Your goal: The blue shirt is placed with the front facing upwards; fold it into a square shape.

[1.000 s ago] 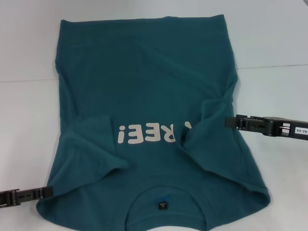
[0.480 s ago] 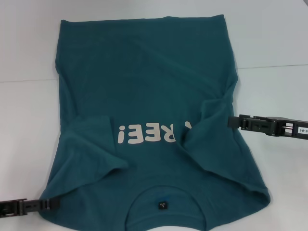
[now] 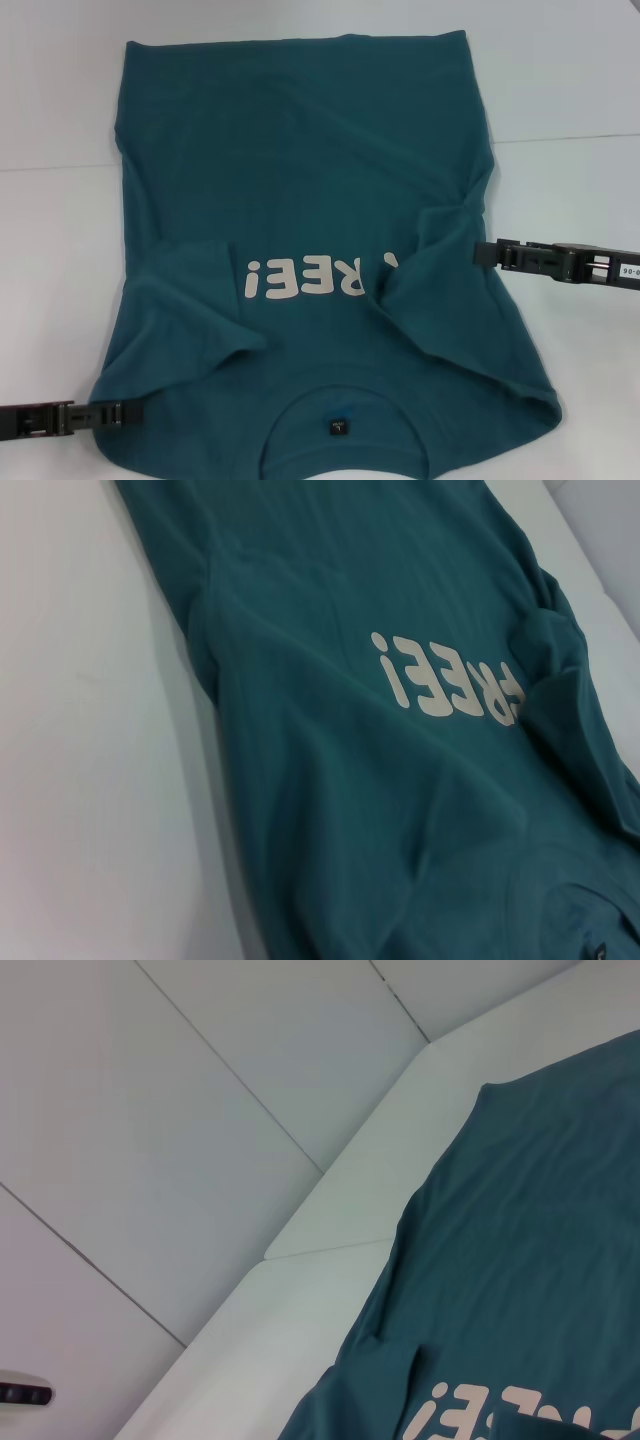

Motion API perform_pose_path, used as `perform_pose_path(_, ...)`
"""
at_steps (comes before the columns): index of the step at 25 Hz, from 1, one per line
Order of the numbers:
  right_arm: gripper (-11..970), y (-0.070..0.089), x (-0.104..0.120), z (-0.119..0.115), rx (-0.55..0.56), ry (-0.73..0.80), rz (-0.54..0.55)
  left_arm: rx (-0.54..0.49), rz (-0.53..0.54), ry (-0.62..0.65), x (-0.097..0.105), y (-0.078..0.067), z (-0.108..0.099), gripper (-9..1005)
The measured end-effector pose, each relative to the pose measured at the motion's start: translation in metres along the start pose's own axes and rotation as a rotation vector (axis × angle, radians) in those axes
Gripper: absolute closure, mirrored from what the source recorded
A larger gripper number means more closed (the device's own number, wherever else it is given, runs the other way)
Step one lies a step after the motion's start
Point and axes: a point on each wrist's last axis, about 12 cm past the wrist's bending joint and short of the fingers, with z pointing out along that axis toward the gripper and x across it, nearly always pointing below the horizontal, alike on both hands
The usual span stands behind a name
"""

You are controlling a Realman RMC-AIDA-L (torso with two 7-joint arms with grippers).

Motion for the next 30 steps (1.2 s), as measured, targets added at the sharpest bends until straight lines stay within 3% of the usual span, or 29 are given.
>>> perform_pose_path(22,49,0.0007,0.0040,0.0002,-0.006,-0.002,0.007,-0.062,0.037,0.049,-0.0042,0.0023,0.0004,249)
perform_pose_path(30,51,0.0014,0.0050,0.0013,-0.010,-0.003,0.009,-0.086,0.035,0.043,-0.0074,0.0023,0.0002,600)
